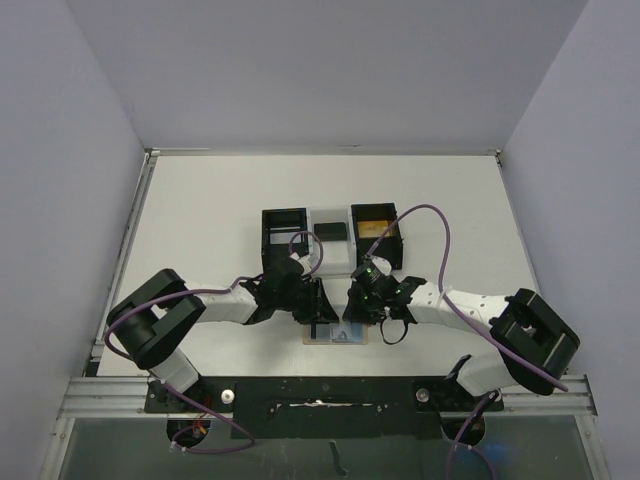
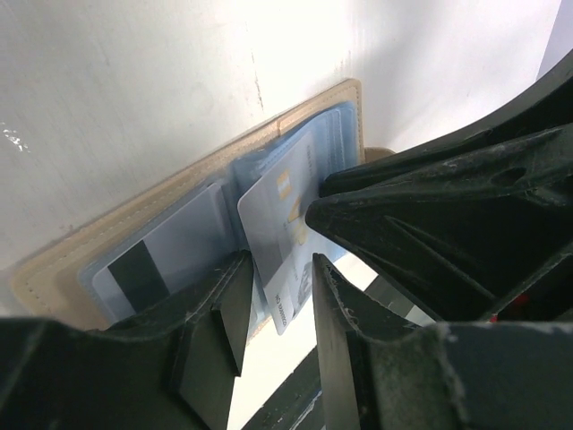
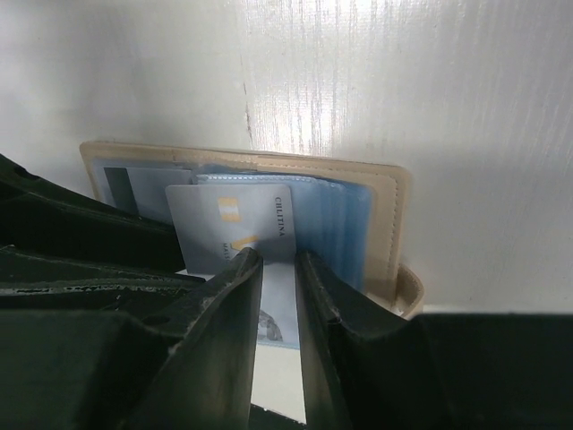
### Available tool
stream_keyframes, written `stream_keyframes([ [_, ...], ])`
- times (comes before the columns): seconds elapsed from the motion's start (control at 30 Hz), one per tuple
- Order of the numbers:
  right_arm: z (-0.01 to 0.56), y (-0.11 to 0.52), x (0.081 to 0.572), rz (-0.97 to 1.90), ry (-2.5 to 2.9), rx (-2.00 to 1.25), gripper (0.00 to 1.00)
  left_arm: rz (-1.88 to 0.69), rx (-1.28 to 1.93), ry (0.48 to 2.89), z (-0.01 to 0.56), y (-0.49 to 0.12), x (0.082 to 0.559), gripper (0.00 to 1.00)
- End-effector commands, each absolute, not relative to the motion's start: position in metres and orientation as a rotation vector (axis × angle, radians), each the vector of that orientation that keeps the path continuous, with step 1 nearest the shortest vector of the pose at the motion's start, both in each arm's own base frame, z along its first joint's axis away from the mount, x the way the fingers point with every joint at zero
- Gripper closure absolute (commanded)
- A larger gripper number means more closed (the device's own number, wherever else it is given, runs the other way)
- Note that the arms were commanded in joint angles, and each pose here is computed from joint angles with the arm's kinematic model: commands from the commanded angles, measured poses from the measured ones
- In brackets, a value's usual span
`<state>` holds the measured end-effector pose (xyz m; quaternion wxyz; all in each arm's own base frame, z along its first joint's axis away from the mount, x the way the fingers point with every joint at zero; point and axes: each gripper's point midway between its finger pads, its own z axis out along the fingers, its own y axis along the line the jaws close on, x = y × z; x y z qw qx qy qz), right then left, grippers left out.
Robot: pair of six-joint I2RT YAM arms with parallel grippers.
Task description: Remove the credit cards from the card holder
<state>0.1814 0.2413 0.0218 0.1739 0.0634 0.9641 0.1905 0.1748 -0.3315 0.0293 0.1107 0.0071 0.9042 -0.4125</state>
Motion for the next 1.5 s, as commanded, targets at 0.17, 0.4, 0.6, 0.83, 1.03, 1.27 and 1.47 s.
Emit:
stream_keyframes([
  [0.17,0.010,0.230,0.178,0.432,2.762,0.187,0.76,-1.254,0.024,2.594,0.040,-0.337,0.179,0.69],
  [0.4,0.012,0.228,0.178,0.428,2.754,0.197,0.76,-1.278,0.032,2.561,0.051,-0.340,0.182,0.69],
  [0.6,0.013,0.229,0.180,0.429,2.749,0.205,0.76,-1.304,0.030,2.546,0.056,-0.341,0.181,0.74],
  [0.83,0.016,0.231,0.180,0.470,2.736,0.224,0.76,-1.329,0.020,2.537,0.055,-0.342,0.179,0.89],
  [1.03,0.018,0.232,0.181,0.493,2.726,0.234,0.76,-1.328,0.019,2.535,0.056,-0.341,0.179,0.99],
  [1.27,0.041,0.247,0.190,0.613,2.651,0.182,0.75,-1.298,0.025,2.560,0.050,-0.338,0.178,1.00],
  [1.47,0.064,0.262,0.193,0.791,2.548,0.175,0.74,-1.301,0.024,2.565,0.048,-0.338,0.177,1.00],
])
